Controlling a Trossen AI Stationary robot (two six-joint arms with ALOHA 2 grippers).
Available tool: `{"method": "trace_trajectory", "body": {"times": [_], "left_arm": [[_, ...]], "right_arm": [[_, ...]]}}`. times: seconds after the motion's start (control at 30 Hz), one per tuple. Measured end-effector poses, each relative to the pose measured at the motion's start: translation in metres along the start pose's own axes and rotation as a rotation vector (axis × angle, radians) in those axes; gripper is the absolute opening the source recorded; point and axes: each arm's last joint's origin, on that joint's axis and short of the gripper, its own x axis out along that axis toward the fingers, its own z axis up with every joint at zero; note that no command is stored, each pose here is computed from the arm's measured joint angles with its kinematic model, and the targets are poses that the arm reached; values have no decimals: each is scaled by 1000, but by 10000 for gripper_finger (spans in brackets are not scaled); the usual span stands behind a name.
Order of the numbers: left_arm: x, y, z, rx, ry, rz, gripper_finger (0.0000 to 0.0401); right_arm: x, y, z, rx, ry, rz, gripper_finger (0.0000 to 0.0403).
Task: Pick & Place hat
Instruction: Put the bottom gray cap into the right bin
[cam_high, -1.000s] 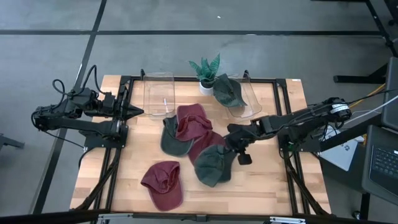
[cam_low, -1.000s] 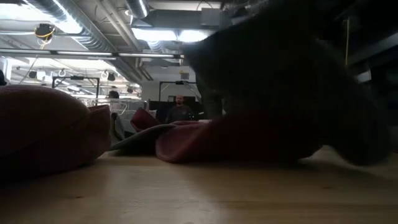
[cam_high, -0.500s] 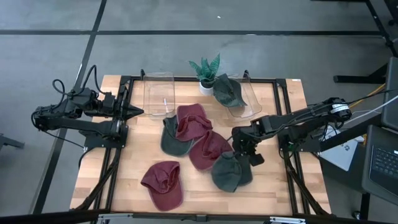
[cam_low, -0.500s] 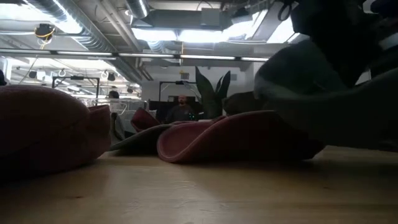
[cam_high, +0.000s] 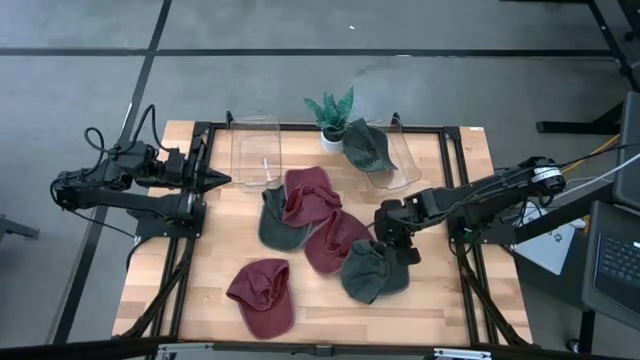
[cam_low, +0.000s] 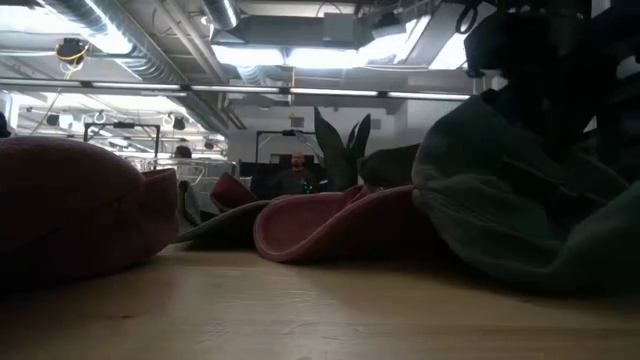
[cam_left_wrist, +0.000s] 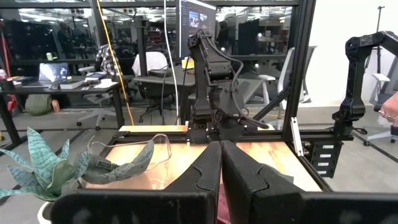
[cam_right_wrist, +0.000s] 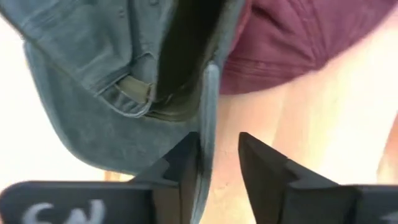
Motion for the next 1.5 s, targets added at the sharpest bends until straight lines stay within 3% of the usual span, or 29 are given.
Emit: {"method": "trace_trajectory", "body": {"times": [0.43, 0.8, 0.9, 1.13, 1.33, 1.5], "left_arm": [[0, 0, 0, 0, 0, 0, 9], [0, 0, 0, 0, 0, 0, 12], [0, 0, 0, 0, 0, 0, 12], [0, 0, 0, 0, 0, 0, 11], [0, 0, 0, 0, 0, 0, 11], [0, 0, 0, 0, 0, 0, 8]], "right_arm": [[-13, 13, -1, 337, -22, 19, 225], [-47, 42, 12, 800, -84, 76, 228], [-50, 55, 12, 852, -89, 112, 227], [-40, 87, 15, 740, -108, 164, 227], [-20, 115, 22, 515, -190, 133, 227], [-1, 139, 24, 222, -216, 128, 226]]}}
